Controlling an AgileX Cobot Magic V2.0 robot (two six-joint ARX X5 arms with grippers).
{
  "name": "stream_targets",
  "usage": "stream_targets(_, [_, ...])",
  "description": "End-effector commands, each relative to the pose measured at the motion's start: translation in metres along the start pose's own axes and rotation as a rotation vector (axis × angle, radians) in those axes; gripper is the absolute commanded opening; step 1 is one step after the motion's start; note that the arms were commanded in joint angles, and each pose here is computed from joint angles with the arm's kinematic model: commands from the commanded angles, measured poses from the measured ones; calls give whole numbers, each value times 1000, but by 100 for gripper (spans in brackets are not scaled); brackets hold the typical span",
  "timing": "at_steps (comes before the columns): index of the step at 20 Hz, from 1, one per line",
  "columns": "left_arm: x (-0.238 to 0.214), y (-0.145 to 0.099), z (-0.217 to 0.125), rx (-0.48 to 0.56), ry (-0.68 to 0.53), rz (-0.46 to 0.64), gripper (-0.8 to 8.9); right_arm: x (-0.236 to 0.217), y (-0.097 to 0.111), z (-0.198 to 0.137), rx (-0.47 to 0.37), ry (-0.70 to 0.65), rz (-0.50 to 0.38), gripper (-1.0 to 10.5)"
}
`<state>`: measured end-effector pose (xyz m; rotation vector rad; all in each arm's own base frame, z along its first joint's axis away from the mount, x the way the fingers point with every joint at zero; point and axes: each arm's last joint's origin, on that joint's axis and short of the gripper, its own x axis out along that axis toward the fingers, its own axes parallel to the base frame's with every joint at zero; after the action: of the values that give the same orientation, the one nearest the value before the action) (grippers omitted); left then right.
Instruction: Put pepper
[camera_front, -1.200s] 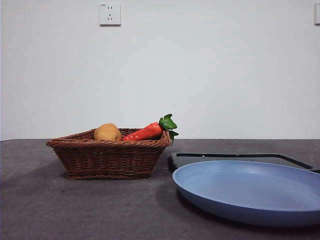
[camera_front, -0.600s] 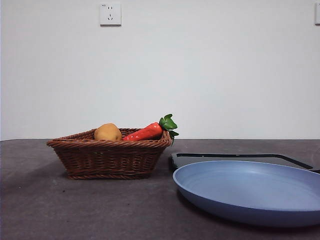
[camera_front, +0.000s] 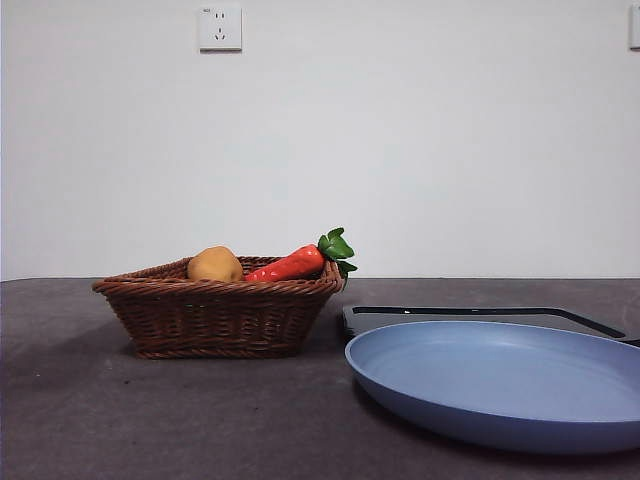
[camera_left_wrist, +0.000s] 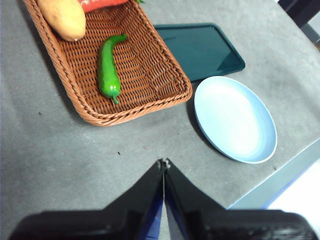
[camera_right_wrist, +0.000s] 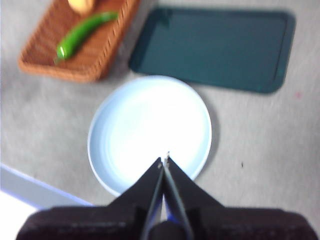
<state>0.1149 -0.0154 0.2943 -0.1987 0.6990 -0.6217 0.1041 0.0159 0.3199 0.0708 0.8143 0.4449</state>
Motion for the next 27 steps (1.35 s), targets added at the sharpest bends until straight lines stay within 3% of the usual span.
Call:
stream_targets(1, [-3, -3, 5, 38, -19, -8, 14, 1, -1, 5, -25, 5, 1, 15])
stream_targets(3, [-3, -3, 4, 35, -18, -3, 130, 5, -2, 7, -17, 23, 3, 57])
stream_targets(5, [-3, -3, 4, 34, -19, -4, 305, 9, -4, 9, 5, 43, 5, 207])
stream_targets(6, [-3, -3, 4, 31, -19, -4, 328, 11, -5, 9, 15, 52, 5, 282])
stream_targets(14, [-3, -3, 6, 40, -31, -7, 326, 43, -19, 24, 65, 147, 13, 310])
stream_targets(21, [-3, -3, 6, 42, -34, -8, 326, 120, -45, 40, 125, 321, 40, 310])
stream_targets(27, [-3, -3, 7, 46, -38, -8, 326, 183, -61, 35, 133, 444, 51, 293])
